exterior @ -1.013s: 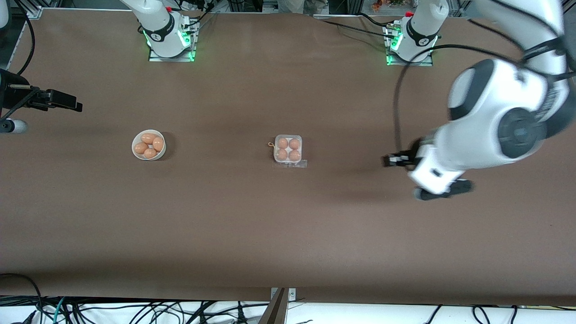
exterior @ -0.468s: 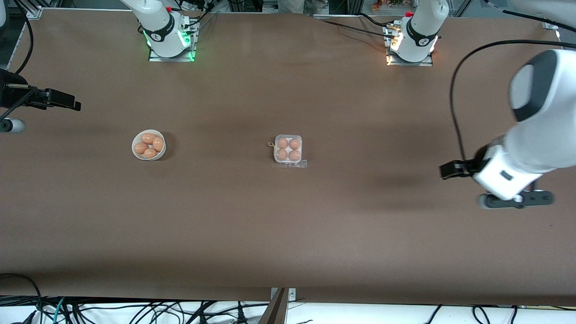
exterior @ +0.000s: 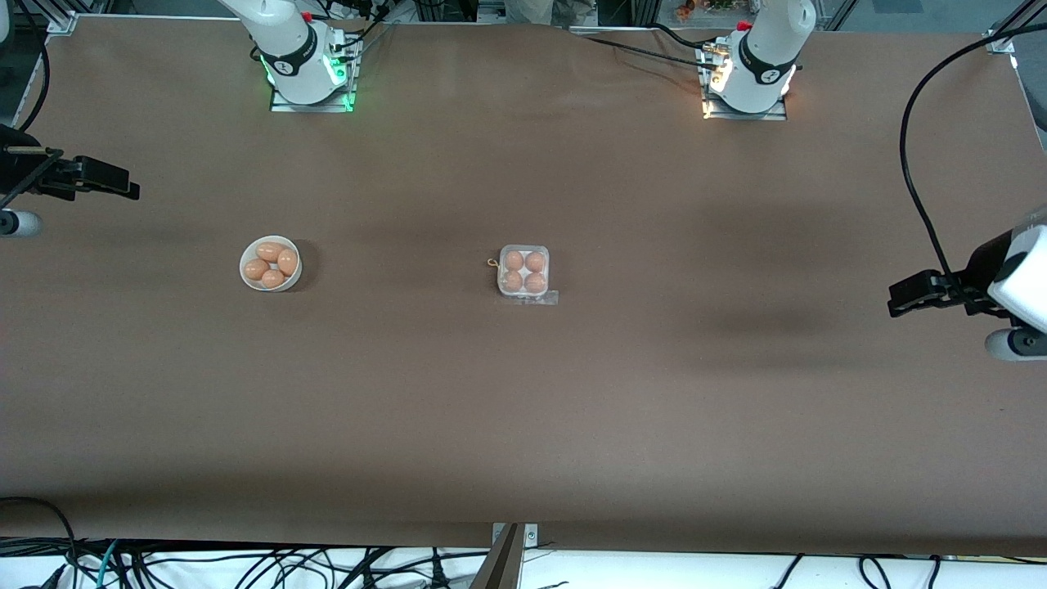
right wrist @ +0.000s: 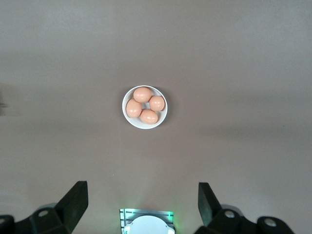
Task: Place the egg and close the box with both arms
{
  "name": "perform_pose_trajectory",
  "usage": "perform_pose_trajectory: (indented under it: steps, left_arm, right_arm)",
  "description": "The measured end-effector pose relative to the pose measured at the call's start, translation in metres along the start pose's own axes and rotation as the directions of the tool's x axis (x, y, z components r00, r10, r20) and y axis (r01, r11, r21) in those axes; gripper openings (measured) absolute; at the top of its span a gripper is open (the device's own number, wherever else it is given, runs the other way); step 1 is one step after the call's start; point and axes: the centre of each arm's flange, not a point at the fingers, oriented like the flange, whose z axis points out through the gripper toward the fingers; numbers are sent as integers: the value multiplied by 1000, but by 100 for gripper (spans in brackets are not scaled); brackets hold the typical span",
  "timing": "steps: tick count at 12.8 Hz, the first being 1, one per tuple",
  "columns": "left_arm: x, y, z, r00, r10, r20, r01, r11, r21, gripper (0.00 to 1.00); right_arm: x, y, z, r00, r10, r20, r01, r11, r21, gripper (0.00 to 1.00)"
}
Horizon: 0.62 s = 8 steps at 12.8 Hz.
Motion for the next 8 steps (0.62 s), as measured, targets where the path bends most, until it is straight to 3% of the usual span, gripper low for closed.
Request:
perform_pose_trajectory:
  steps: [3,8]
  left_arm:
    - [-27,4,8,1000,11,-25,-11,1000,8,100]
    - [-71,-6,17,1000,-4,5,4,1000,10,100]
  right_arm:
    - [-1,-14,-3,1000,-28,-2,28,999,-15,100]
    - [-1,-16,-2,999,-33,1,33,999,-18,100]
